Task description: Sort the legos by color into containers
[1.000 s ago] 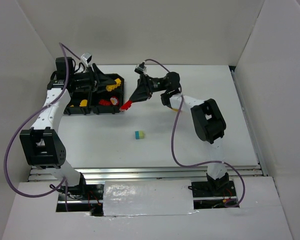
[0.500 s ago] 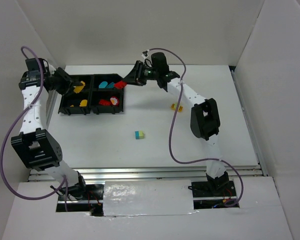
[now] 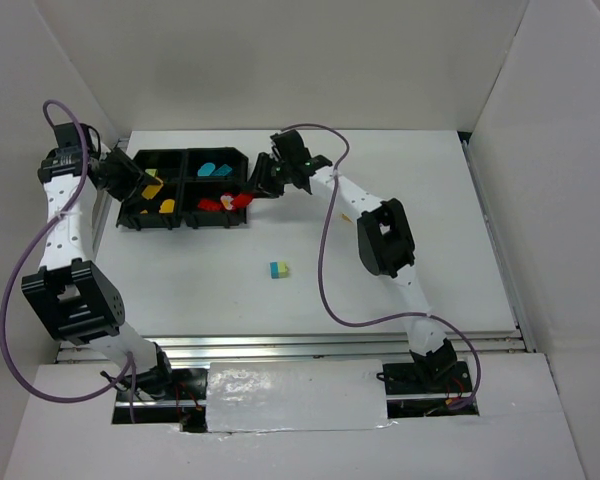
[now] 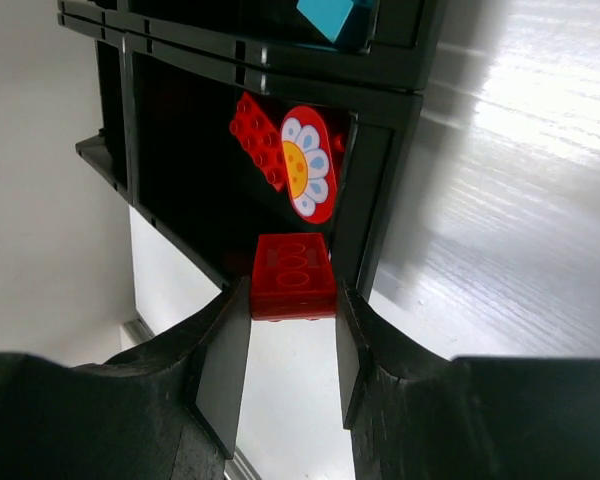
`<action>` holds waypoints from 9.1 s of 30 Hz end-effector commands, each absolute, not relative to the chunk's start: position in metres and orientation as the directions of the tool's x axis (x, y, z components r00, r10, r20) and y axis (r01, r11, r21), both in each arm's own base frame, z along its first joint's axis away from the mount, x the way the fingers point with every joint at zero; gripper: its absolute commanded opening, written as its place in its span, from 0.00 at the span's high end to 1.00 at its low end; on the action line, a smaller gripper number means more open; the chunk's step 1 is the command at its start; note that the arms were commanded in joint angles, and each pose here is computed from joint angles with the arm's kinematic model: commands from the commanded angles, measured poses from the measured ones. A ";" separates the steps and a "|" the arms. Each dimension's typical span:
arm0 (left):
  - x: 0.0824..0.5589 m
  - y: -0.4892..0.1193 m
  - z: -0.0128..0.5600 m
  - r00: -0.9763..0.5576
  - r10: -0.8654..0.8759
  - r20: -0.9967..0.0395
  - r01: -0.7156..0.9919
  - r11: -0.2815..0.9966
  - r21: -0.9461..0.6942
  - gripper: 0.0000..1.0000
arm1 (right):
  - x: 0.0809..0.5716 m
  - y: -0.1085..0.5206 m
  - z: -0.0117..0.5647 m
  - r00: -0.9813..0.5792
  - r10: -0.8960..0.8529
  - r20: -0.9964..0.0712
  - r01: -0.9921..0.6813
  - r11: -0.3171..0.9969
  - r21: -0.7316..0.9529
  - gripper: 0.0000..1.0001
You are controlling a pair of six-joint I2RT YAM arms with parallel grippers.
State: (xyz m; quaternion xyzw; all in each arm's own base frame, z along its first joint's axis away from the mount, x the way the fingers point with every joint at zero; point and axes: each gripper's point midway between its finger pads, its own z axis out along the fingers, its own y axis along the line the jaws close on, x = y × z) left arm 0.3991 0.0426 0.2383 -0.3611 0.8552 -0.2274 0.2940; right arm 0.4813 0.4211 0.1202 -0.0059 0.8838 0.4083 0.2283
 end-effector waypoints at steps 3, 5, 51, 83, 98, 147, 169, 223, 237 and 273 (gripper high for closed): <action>0.385 0.034 0.250 -0.561 -0.742 -0.368 -0.432 0.641 -0.634 1.00 | 0.490 0.448 0.159 -0.869 0.230 -0.438 -0.252 0.558 0.791 1.00; 0.381 0.030 0.249 -0.563 -0.742 -0.364 -0.425 0.637 -0.643 1.00 | 0.490 0.454 0.159 -0.873 0.237 -0.427 -0.251 0.531 0.809 1.00; 0.465 0.128 0.172 -0.393 -0.849 -0.354 -0.737 0.521 -0.432 1.00 | 0.343 0.237 0.239 -0.827 0.028 -0.562 -0.299 0.824 0.482 0.00; 0.488 0.075 0.208 -0.527 -0.717 -0.456 -0.582 0.696 -0.420 0.01 | 0.419 0.176 0.161 -0.889 0.142 -0.435 -0.011 0.944 0.331 0.01; 0.413 -0.094 0.227 -0.782 -0.356 -0.512 -0.195 0.919 -0.343 0.00 | 0.459 0.122 0.104 -0.872 0.245 -0.424 0.285 0.958 -0.034 0.00; 0.421 -0.120 0.250 -0.822 -0.348 -0.451 0.065 0.729 -0.681 0.00 | 0.460 0.278 0.240 -0.890 0.270 -0.367 -0.093 0.681 0.727 1.00; 0.390 -0.209 0.352 -0.398 0.064 -0.915 0.840 0.425 -0.336 0.00 | 0.386 0.322 0.372 -0.991 0.098 0.094 0.099 0.055 0.994 1.00; 0.466 0.003 0.260 -0.525 -0.519 -0.675 -0.025 0.801 -0.598 1.00 | 0.403 0.291 0.298 -0.975 0.207 0.078 0.130 0.254 0.958 1.00; 0.465 0.118 0.150 -0.496 -0.733 -0.466 -0.655 0.668 -0.353 0.75 | 0.437 0.280 0.274 -0.961 0.251 -0.113 0.029 0.501 0.865 1.00; 0.392 -0.216 0.371 -0.502 -0.232 -0.833 0.864 -0.101 -0.493 0.00 | 0.397 0.325 0.342 -0.995 0.079 -0.057 -0.038 0.228 0.973 1.00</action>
